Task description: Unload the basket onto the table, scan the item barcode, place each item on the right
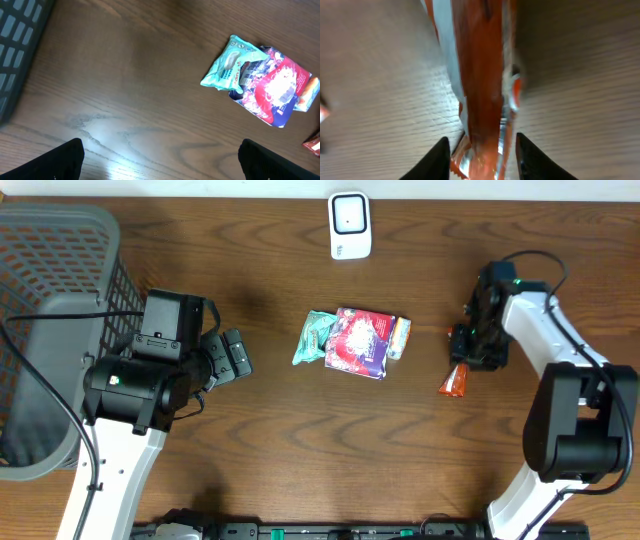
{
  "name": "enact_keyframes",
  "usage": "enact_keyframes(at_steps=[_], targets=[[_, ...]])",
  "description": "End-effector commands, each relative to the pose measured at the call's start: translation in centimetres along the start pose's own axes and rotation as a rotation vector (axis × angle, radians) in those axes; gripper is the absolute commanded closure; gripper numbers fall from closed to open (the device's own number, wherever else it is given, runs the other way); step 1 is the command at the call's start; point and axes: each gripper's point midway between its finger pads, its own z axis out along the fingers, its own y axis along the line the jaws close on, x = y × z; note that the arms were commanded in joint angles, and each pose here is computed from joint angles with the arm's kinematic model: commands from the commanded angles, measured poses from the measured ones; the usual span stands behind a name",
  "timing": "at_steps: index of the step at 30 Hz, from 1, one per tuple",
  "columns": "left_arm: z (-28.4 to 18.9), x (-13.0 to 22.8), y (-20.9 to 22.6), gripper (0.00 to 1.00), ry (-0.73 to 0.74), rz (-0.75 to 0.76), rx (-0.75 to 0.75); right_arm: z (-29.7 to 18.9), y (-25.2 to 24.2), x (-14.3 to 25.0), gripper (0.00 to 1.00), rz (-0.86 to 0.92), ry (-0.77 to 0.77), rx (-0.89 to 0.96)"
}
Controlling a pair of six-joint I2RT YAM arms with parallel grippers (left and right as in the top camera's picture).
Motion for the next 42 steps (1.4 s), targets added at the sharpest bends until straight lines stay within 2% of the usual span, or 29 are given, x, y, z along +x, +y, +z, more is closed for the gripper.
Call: enact_keyframes(at_steps=[1, 6, 7, 15, 21, 27, 35, 38, 40, 42], targets=[[0.2, 0.1, 0.4, 0.02, 0.004, 0.003, -0.016, 1.4, 0.7, 1.1, 0.74, -0.010, 0.003, 0.009], [0.2, 0.1, 0.4, 0.02, 0.004, 0.003, -0.015, 1.5, 2.3, 0.7, 0.98, -0.034, -0.021, -0.040], [0.2, 0.1, 0.4, 0.02, 0.004, 0.003, -0.016, 1.3, 2.7, 0.5, 0.99, -0.035, -0.023, -0.058], [0.2, 0.1, 0.4, 0.02, 0.004, 0.003, -0.015, -5.3, 8.5, -3.8, 0.99, -0.072, -0.120, -0.382], [0.2, 0.1, 0.4, 0.02, 0.004, 0.003, -0.016, -8.5, 11.6, -5.3, 0.99, -0.121, -0.180, -0.561], [0.2, 0.1, 0.4, 0.02, 0.004, 0.003, -0.016, -7.8, 11.6, -4.7, 0.99, -0.188, -0.173, -0.558], [0.2, 0.1, 0.4, 0.02, 0.004, 0.003, -0.015, -4.1, 8.4, -4.0, 0.96, -0.107, -0.112, -0.482], [0.2, 0.1, 0.4, 0.02, 0.004, 0.003, -0.015, -2.7, 7.1, -3.6, 0.90, -0.097, -0.082, -0.474], [0.2, 0.1, 0.4, 0.02, 0.004, 0.003, -0.016, -1.8, 6.3, -3.2, 0.78, -0.097, -0.054, -0.468], [0.2, 0.1, 0.4, 0.02, 0.004, 0.003, -0.015, -1.5, 6.0, -2.9, 0.75, -0.097, -0.037, -0.464]])
